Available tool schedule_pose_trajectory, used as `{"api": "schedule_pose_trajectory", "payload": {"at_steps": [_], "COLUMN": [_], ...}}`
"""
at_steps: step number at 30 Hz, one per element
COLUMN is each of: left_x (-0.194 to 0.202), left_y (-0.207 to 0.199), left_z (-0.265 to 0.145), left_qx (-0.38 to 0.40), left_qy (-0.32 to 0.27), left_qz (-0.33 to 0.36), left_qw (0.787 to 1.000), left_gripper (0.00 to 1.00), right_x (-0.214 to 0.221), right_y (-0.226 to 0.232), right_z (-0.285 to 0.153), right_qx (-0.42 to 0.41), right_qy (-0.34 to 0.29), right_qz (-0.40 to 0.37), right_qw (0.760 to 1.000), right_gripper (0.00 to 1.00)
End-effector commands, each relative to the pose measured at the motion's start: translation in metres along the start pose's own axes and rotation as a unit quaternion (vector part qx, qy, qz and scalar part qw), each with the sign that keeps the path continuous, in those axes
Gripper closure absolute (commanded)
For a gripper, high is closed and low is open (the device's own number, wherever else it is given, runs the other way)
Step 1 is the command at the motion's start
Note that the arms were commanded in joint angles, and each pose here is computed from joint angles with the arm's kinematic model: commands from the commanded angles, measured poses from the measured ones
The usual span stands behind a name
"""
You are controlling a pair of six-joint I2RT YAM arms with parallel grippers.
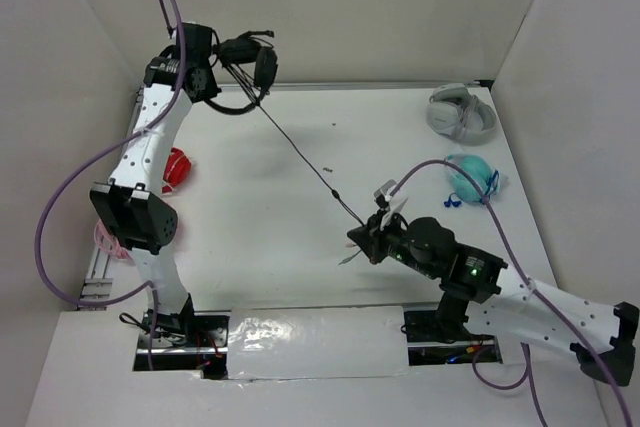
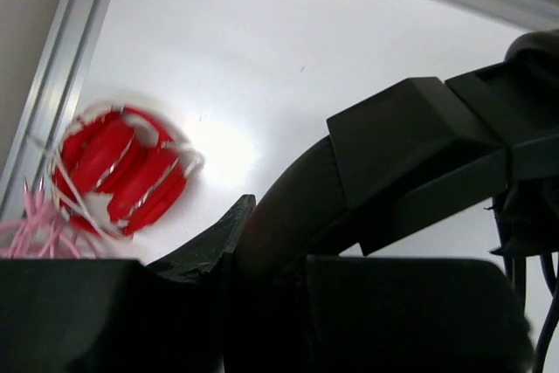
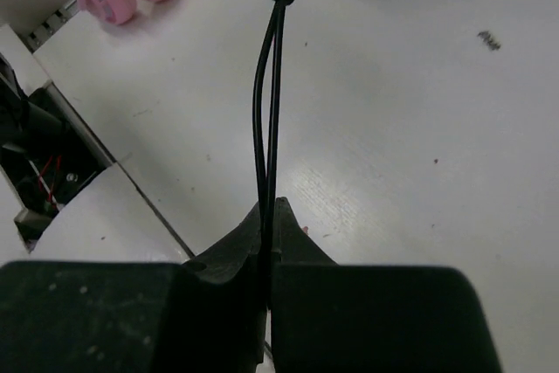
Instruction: Wrap the headphones
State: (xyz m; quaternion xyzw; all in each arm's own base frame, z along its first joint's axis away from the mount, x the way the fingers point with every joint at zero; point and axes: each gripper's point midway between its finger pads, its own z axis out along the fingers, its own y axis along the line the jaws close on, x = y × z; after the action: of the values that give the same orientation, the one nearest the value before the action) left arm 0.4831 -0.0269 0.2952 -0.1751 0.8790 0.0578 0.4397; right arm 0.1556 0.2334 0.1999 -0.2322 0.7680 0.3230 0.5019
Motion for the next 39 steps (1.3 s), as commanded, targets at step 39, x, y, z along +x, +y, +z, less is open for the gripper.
{"api": "schedule_pose_trajectory", "payload": {"at_steps": [39], "left_x": [0.298], "left_y": [-0.135], "left_z": [-0.198], "left_qx": [0.308], "left_qy": [0.059], "left_qz": [0.297], "left_qw": [0.902], "left_gripper": [1.0], "right_x": [-0.262], "right_y": [-0.084], "right_z": [0.054], "right_qx": [0.045], "right_qy": [-0.105], "right_qz": [-0.303], "right_qw": [0.946], "right_gripper": [1.0]}}
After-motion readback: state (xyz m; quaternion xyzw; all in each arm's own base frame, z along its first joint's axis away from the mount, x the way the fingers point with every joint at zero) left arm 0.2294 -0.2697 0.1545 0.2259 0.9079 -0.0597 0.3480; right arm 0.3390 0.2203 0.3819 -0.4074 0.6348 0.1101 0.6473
